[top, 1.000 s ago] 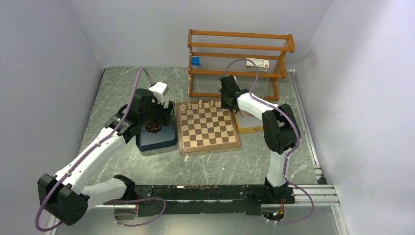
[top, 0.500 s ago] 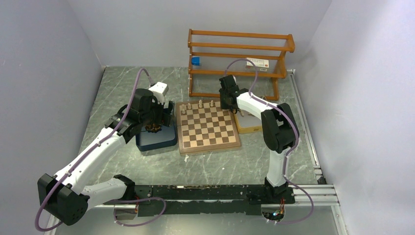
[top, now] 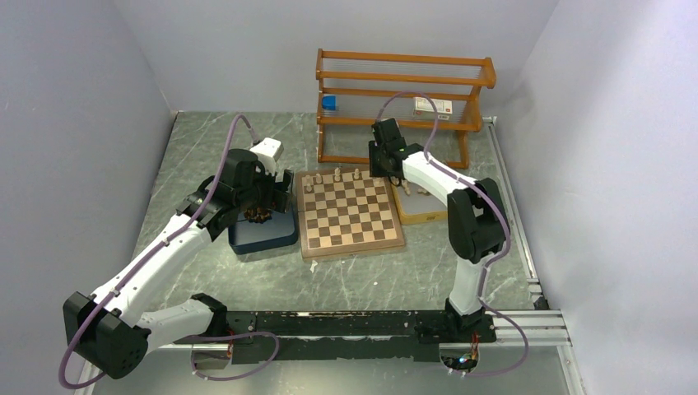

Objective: Set up the chess pieces on the board
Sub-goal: Place the chess piece on the chessboard, then pick up the chess piece from the storage box, then place the chess piece on the chessboard.

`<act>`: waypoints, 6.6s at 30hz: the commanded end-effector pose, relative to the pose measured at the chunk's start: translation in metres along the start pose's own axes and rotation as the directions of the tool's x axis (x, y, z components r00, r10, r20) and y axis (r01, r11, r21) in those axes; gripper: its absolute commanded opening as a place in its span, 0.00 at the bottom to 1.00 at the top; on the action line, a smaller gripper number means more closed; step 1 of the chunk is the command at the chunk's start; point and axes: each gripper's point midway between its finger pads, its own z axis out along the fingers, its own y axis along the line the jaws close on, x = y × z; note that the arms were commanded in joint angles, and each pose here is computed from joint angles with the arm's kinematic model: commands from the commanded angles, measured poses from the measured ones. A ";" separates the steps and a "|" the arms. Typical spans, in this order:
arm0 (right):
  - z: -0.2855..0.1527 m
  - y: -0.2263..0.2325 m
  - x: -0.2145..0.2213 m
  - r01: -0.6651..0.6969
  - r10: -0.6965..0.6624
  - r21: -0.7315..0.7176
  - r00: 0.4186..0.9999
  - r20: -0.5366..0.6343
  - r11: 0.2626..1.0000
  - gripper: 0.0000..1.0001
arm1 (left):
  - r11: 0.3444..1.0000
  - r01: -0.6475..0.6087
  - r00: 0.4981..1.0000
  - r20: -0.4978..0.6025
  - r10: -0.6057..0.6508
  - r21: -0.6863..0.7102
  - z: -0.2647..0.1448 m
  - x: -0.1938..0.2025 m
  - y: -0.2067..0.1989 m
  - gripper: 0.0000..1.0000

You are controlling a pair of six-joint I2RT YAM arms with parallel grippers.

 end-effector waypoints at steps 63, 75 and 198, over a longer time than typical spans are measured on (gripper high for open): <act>0.006 -0.142 0.048 0.607 -0.607 -0.072 0.766 -0.211 0.791 0.33 | 1.000 -0.011 0.999 0.040 0.011 0.008 -0.003 -0.009 -0.002 0.95; 0.013 -0.155 0.064 0.645 -0.632 -0.065 0.717 -0.294 0.762 0.32 | 1.000 -0.011 0.999 0.045 0.011 0.008 -0.004 -0.010 -0.001 0.95; -0.094 -0.009 -0.060 0.402 -0.214 -0.233 0.797 0.564 0.886 0.12 | 1.000 -0.009 0.998 0.055 0.008 0.018 -0.006 -0.011 -0.003 0.94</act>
